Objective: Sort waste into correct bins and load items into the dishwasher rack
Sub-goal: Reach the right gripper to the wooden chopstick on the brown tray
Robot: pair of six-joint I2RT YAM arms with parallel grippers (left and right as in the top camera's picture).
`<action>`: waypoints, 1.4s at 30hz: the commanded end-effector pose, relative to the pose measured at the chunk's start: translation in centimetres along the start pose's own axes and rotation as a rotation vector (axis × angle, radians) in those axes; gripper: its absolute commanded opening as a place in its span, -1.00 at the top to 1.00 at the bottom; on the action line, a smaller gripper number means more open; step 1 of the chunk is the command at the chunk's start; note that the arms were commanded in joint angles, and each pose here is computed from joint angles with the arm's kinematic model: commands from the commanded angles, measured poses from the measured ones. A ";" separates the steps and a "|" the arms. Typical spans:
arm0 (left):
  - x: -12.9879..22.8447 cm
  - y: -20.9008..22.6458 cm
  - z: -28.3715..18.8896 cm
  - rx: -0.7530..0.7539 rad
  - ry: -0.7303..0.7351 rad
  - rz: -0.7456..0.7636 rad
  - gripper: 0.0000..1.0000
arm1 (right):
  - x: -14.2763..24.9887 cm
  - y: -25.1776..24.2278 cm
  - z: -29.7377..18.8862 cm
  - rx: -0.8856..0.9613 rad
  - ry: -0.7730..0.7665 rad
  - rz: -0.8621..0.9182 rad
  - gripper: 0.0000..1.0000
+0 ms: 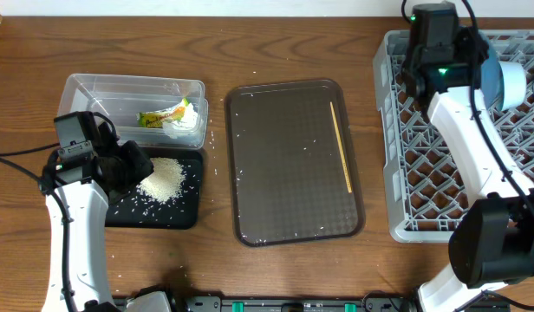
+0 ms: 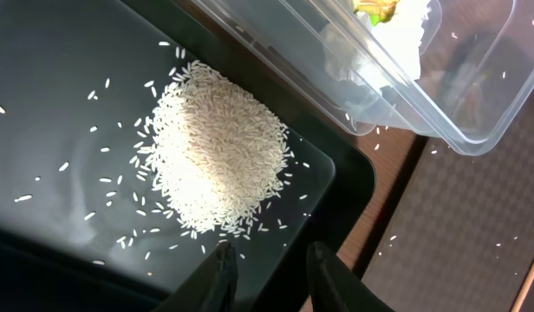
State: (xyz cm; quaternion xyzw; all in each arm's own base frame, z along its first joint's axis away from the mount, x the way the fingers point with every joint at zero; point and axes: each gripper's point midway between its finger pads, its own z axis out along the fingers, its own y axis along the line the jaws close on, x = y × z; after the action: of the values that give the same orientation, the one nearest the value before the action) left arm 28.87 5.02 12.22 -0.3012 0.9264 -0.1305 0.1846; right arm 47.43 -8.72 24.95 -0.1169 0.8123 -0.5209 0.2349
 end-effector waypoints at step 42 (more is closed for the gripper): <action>0.1 -0.2 -0.1 0.008 -0.003 0.011 0.40 | -2.8 13.0 -15.1 -1.116 -0.259 0.308 -0.22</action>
State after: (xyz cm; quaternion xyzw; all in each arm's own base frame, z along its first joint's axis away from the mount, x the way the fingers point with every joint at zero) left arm 28.94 5.04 12.25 -0.3007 0.9262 -0.1306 0.1861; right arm 43.84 5.95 21.15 -0.1521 0.9282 -0.0419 0.3370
